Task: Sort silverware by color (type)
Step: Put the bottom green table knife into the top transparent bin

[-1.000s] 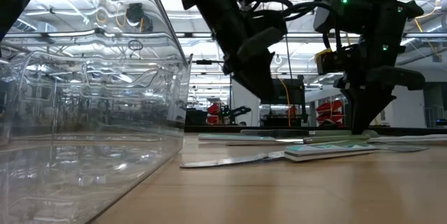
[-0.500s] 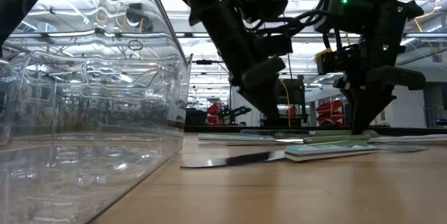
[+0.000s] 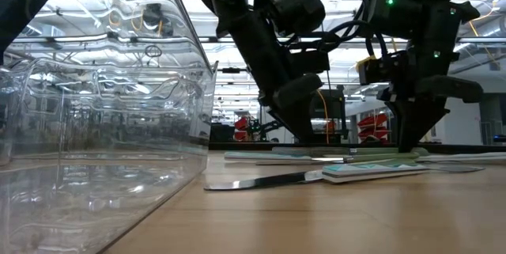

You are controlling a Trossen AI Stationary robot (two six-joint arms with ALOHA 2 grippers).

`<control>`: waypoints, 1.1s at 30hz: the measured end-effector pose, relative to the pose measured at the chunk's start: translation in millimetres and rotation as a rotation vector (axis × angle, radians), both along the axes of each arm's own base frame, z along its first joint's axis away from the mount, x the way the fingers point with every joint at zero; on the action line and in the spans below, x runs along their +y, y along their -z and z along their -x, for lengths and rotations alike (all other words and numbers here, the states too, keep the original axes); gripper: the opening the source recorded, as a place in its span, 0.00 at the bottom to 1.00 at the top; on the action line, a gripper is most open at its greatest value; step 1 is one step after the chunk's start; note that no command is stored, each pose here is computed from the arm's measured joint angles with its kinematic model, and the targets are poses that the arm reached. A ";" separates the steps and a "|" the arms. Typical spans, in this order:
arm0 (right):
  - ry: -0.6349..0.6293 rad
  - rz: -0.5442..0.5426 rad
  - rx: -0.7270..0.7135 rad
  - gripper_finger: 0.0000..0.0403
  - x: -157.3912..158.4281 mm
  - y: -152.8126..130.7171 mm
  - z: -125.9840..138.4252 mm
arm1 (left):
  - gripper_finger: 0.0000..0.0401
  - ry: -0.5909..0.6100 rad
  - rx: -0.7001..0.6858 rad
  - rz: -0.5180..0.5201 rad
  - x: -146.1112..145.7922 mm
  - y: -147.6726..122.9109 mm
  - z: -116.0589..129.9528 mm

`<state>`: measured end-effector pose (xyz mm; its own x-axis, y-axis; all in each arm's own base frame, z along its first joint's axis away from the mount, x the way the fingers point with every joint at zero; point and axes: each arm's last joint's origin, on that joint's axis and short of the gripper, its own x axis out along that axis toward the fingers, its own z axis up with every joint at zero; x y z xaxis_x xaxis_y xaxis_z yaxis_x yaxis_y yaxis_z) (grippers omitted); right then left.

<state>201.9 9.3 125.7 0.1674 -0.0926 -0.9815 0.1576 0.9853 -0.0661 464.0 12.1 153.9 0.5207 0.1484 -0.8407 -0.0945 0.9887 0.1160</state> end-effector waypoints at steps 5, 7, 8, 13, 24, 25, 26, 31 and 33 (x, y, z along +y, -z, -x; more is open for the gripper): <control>-0.007 0.000 0.001 0.07 0.0 0.1 0.1 | 0.37 0.001 0.003 0.000 0.6 2.6 -0.6; -0.008 0.000 0.001 0.06 0.0 0.1 0.1 | 0.37 0.012 0.012 -0.007 0.8 4.3 -0.5; -0.008 0.000 0.000 0.06 0.0 0.1 0.0 | 0.37 0.021 0.014 -0.011 0.8 5.1 -0.7; -0.008 0.000 0.000 0.06 0.0 0.1 -0.1 | 0.34 0.037 0.024 -0.022 0.9 9.2 -1.1; -0.015 0.002 -0.019 0.16 0.1 -0.2 -1.9 | 0.22 0.040 0.026 -0.026 1.9 9.2 -1.0; -0.017 0.003 -0.024 0.18 0.1 -0.3 -2.3 | 0.22 0.040 0.026 -0.026 2.0 9.2 -1.0; -0.020 0.006 -0.028 0.20 0.0 -0.4 -2.7 | 0.22 0.040 0.026 -0.026 2.1 9.2 -1.0; -0.025 0.007 -0.032 0.24 -0.1 -0.5 -3.2 | 0.22 0.041 0.026 -0.026 2.0 9.2 -1.0; -0.029 0.007 -0.030 0.22 -0.3 -0.4 -3.1 | 0.22 0.041 0.026 -0.026 1.9 9.2 -1.0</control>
<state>205.0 9.0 126.1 0.1998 -0.0944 -0.9753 0.1312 0.9890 -0.0689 465.0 14.0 144.6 0.5047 0.1494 -0.8503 -0.0505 0.9883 0.1437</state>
